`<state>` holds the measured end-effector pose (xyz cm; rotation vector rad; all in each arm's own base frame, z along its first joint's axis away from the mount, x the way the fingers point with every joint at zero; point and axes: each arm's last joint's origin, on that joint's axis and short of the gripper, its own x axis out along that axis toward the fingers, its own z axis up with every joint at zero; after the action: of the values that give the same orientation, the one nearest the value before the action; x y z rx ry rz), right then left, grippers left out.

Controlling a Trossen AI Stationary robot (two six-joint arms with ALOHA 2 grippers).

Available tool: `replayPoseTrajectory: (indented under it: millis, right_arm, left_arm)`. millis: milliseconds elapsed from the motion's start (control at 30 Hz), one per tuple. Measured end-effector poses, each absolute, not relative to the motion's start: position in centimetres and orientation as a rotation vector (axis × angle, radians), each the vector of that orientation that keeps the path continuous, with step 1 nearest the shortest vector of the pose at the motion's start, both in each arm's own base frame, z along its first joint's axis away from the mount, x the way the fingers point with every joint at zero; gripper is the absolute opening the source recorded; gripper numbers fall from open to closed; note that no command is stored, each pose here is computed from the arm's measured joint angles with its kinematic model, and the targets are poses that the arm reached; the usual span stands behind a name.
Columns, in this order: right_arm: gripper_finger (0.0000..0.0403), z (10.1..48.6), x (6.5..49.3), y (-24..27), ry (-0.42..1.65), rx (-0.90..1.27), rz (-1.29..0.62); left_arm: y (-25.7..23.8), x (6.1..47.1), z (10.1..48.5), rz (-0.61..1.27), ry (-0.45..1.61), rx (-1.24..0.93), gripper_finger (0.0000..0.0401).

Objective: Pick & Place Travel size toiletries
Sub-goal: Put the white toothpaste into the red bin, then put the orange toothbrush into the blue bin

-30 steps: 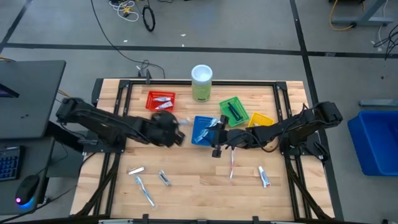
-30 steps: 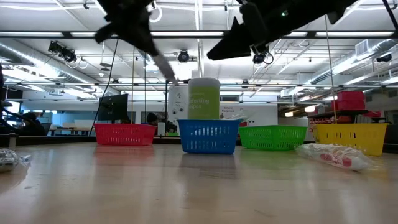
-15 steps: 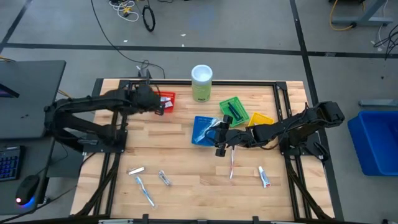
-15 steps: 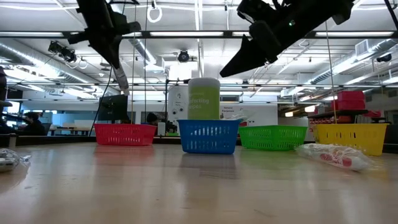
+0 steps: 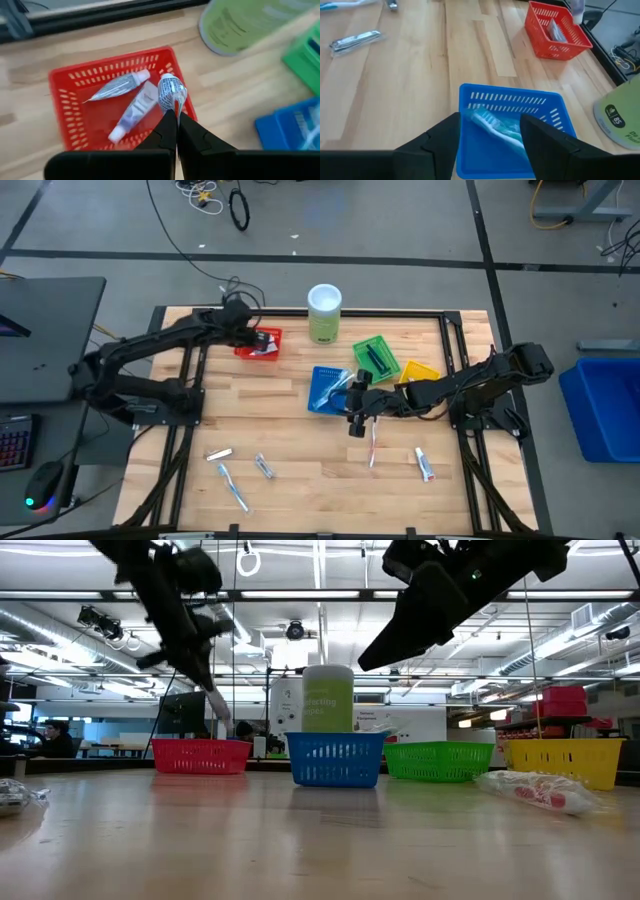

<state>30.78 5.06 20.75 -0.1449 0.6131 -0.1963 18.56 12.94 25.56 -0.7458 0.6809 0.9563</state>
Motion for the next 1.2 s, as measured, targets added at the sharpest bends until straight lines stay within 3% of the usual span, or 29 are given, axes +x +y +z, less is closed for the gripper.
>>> replayPoseTrajectory:
  millis: [167, 500, 1000, 1200]
  right_arm:
    - [0.0211, 20.8, 30.8, 5.0, 0.610, -0.135, -0.201]
    - [0.0209, 20.8, 30.8, 5.0, 0.610, -0.134, -0.202]
    - [0.0216, 20.7, 30.8, 5.2, 0.618, -0.074, -0.148]
    - [0.0222, 20.3, 30.5, 5.3, 0.665, -0.037, -0.120]
  left_arm:
    - [14.1, 17.8, 22.4, 0.951, 0.587, -0.820, 0.0004]
    - [13.9, 15.9, 18.2, 0.864, 0.660, -0.915, 0.0019]
    - [14.1, 15.6, 18.1, 0.928, 0.703, -0.744, 0.0114]
    - [14.0, 15.8, 19.6, 0.884, 0.612, -0.658, 0.0125]
